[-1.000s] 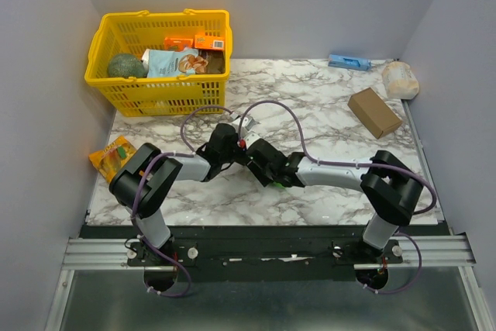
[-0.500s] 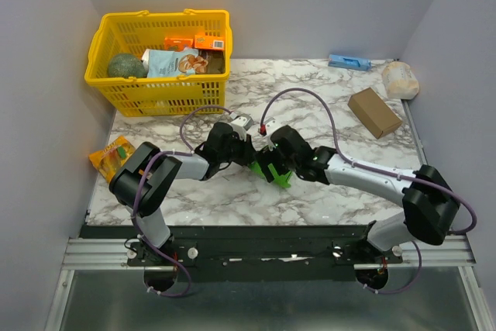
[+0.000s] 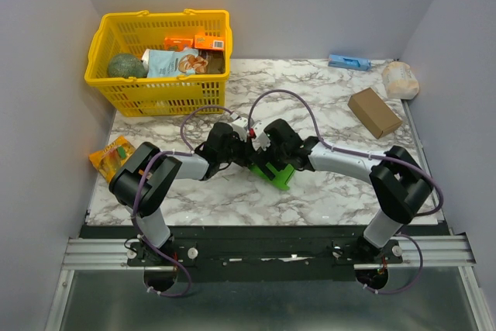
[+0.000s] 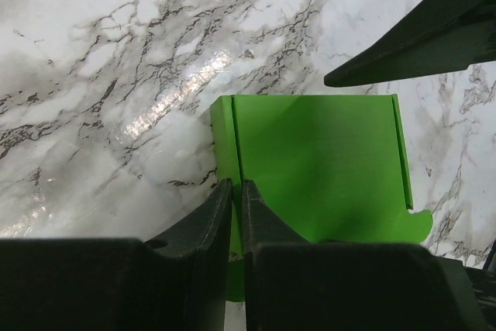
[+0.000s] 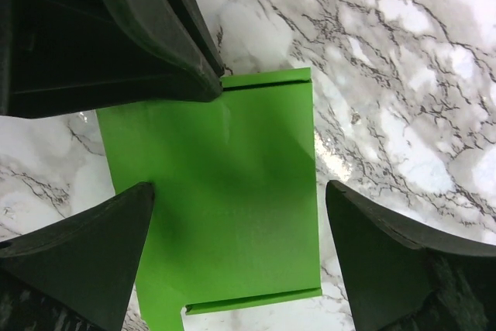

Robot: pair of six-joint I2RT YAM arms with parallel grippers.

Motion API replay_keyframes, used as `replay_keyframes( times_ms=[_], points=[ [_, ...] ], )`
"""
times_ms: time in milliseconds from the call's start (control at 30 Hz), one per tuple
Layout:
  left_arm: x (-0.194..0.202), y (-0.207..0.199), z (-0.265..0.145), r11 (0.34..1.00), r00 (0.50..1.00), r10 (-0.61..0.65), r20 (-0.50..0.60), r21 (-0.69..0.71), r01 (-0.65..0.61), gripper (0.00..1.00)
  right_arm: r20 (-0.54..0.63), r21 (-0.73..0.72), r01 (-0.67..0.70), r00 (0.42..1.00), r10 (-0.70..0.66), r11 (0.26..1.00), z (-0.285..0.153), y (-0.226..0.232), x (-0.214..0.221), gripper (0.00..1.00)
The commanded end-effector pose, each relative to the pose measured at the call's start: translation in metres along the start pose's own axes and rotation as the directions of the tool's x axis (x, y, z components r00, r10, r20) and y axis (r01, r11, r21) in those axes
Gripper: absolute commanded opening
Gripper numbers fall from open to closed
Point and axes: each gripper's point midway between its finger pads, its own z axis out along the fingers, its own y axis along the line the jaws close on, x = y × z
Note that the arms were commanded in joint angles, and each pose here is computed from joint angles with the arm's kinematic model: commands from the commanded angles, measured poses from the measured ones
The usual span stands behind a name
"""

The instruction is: Fold the paper box

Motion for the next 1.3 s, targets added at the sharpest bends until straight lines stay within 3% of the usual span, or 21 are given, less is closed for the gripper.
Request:
replay_keyframes(
  times_ms=[0, 233, 500, 767, 1000, 1267],
  points=[
    [0.052, 0.012, -0.008, 0.998, 0.984, -0.046, -0.171, -0.045, 0.039, 0.17, -0.058, -0.021, 0.052, 0.997, -0.053, 0.998, 0.011, 0.0, 0.011, 1.0],
    [0.054, 0.013, -0.007, 0.998, 0.983, -0.053, -0.177, -0.049, 0.044, 0.16, -0.149, -0.051, 0.056, 0.987, -0.063, 0.997, 0.018, 0.006, 0.03, 1.0],
    [0.053, 0.014, -0.008, 0.997, 0.983, -0.068, -0.169, -0.044, 0.061, 0.16, -0.203, -0.079, -0.04, 0.979, 0.024, 0.996, 0.017, 0.019, 0.042, 1.0],
    [0.051, 0.023, -0.018, 0.993, 0.981, -0.117, -0.154, -0.036, 0.113, 0.16, -0.124, -0.072, -0.24, 0.965, 0.23, 0.968, 0.022, 0.035, 0.023, 0.98],
    [0.047, 0.029, -0.022, 0.99, 0.979, -0.141, -0.146, -0.037, 0.137, 0.16, -0.074, 0.019, -0.264, 0.961, 0.265, 0.964, 0.019, 0.039, 0.029, 0.97],
    [0.046, 0.03, -0.024, 0.989, 0.978, -0.147, -0.145, -0.036, 0.144, 0.16, -0.102, 0.086, -0.267, 0.956, 0.275, 0.96, 0.019, 0.055, 0.049, 0.97]
  ],
)
